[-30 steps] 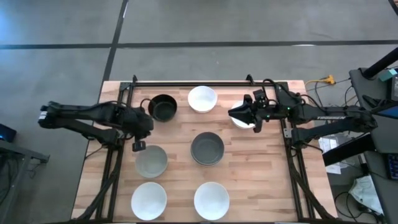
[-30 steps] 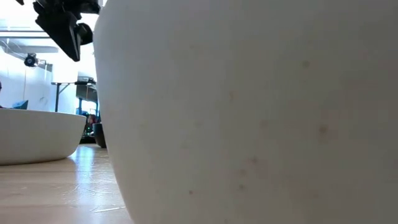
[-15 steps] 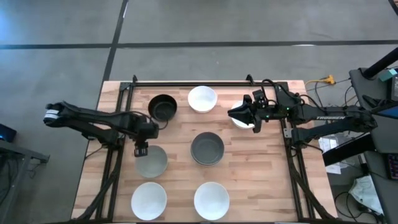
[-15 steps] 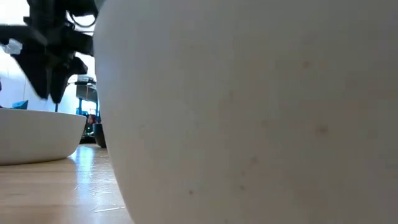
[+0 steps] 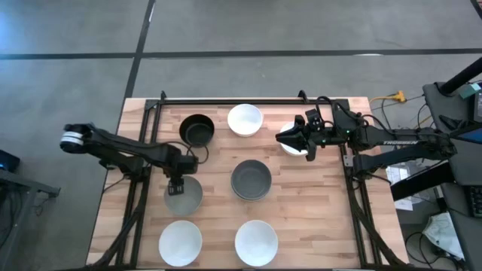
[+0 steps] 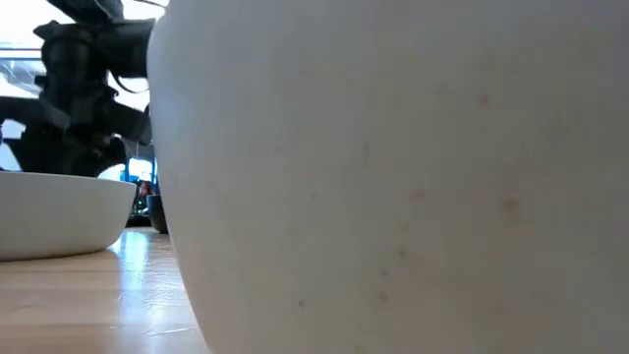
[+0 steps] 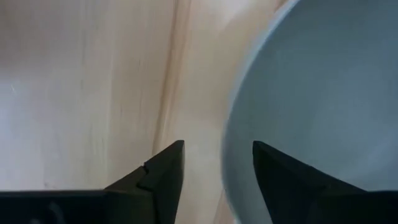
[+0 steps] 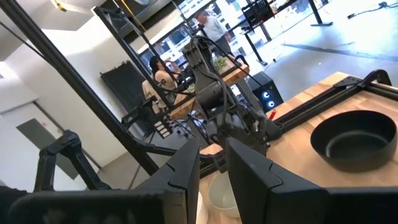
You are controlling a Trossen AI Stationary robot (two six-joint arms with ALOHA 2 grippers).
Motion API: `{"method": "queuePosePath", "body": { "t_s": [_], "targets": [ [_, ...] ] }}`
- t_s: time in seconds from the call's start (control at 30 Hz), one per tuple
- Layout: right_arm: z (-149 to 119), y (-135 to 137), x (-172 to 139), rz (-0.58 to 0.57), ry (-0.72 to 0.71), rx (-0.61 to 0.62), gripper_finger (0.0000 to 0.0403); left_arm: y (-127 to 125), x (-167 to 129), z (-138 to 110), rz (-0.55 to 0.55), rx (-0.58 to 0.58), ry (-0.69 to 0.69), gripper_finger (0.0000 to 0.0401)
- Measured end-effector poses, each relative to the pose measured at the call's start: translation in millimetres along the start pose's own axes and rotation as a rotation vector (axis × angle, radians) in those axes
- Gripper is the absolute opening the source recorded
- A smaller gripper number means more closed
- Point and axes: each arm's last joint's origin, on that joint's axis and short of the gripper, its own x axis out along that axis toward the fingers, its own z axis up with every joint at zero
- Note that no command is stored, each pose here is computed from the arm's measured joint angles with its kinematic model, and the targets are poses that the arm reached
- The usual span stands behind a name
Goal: Nest bowls inside each other
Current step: Stack the gray bowl into the top of the dark gray bowl
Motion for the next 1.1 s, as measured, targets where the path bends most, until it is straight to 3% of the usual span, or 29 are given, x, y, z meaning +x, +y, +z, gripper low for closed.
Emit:
{"method": "queuePosePath", "body": {
  "t_s": [0.1,0.27,0.33,1.1],
  "targets": [
    [0.0,0.0,0.0,0.000,0.000,0.004,0.0075,-0.4,3.3,1.6,0.005,-0.013,0.018,0.0128],
    [-0.1,0.0,0.0,0.000,0.001,0.017,0.0075,-1.6,1.1,5.6,0.001,-0.030,0.013,0.0028],
    [-0.1,-0.1,0.0,-0.001,0.001,0.018,0.0075,-1.9,-1.3,5.7,-0.004,-0.033,0.003,0.0009],
    [-1.1,0.7,-2.0,0.016,0.029,0.018,0.0075,-12.8,-91.7,37.0,-0.045,-0.028,-0.356,0.0000]
  ]
}}
